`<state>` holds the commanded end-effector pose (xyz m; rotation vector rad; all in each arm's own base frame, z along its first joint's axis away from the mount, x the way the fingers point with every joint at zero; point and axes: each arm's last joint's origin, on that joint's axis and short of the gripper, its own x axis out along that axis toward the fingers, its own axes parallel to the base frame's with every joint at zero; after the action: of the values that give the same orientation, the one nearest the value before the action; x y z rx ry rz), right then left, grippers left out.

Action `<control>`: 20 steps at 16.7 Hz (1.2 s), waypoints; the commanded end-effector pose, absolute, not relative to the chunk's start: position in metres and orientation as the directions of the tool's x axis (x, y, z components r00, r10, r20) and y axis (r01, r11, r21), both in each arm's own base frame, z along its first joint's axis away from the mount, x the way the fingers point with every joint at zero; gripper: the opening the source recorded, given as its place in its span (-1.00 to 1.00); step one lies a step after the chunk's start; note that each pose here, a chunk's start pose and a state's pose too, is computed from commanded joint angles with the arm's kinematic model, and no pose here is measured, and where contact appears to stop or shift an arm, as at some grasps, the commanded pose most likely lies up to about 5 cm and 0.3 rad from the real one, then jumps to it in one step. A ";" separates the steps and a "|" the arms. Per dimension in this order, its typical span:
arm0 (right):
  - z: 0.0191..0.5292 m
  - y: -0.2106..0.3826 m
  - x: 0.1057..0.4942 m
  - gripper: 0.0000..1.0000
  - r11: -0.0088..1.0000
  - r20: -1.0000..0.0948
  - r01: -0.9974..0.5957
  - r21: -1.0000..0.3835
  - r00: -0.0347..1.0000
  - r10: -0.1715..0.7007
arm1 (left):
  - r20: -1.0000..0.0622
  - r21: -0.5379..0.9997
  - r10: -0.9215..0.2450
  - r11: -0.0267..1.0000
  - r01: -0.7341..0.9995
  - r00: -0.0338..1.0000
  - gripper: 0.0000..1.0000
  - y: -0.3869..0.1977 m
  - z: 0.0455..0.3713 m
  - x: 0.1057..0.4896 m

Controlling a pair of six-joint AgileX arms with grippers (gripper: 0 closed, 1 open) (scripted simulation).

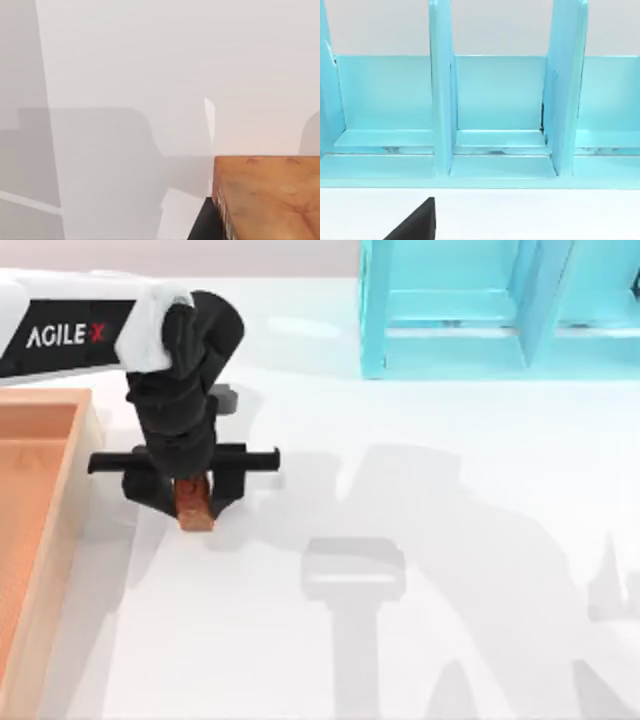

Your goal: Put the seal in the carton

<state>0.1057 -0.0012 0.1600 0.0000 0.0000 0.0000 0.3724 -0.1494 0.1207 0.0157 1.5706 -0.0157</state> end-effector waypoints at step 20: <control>0.160 -0.001 0.106 1.00 1.000 0.000 0.000 0.000 1.000 0.000 | -1.000 -0.001 -0.001 1.000 0.020 0.000 -1.00 -0.149 0.220 0.373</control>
<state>0.1057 -0.0012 0.1600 0.0000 0.0000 0.0000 0.3726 -0.1493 0.2202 0.0156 1.5703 -0.0165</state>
